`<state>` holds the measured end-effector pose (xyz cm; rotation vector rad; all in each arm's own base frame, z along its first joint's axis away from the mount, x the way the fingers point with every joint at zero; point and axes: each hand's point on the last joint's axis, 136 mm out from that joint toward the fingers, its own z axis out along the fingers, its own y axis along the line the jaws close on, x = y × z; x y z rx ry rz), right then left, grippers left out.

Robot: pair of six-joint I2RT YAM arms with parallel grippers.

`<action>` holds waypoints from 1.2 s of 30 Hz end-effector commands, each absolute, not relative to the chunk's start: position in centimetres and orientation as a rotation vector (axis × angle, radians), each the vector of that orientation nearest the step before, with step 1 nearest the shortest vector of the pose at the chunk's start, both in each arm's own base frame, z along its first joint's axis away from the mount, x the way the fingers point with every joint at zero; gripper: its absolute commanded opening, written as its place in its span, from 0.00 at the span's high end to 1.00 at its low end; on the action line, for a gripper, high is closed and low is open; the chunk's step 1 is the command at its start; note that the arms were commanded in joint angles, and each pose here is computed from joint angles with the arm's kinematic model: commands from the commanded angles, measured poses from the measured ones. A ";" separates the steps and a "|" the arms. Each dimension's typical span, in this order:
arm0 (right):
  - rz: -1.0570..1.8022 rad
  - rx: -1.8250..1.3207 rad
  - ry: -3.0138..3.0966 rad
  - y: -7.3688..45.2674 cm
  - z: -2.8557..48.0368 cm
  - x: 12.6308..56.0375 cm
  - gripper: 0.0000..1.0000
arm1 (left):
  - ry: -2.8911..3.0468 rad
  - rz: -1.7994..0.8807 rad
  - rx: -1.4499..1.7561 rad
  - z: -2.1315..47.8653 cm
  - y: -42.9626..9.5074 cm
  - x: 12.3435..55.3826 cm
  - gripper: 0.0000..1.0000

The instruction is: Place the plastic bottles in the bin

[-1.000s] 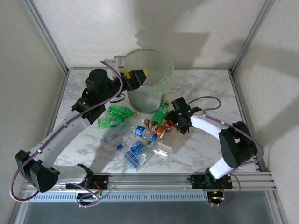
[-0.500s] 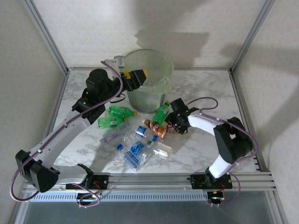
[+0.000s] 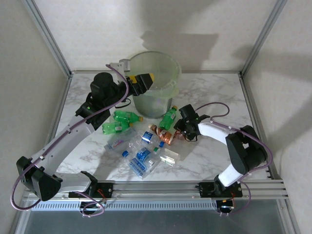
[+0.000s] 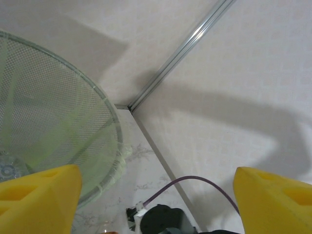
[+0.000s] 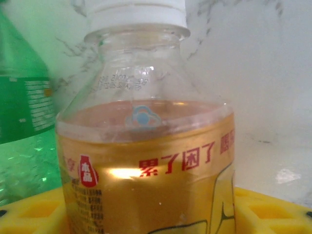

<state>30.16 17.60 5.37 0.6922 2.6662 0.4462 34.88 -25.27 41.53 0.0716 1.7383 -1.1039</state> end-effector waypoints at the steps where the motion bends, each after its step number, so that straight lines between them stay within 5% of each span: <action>1: 0.478 0.589 2.522 17.1 10.0 31.2 0.44 | 1.729 -1.105 0.077 42.5 -25.1 35.0 0.18; 10: 0.754 0.122 2.103 19.5 25.7 30.5 0.45 | 1.765 -1.185 0.108 43.8 -25.9 35.7 0.17; 18: 0.873 -0.165 1.910 23.4 33.8 28.2 0.45 | 1.810 -1.370 0.252 44.1 -28.8 35.1 0.18; 36: 0.915 -0.404 1.905 30.3 36.1 26.0 0.45 | 1.897 -1.413 0.431 41.6 -31.0 33.5 0.19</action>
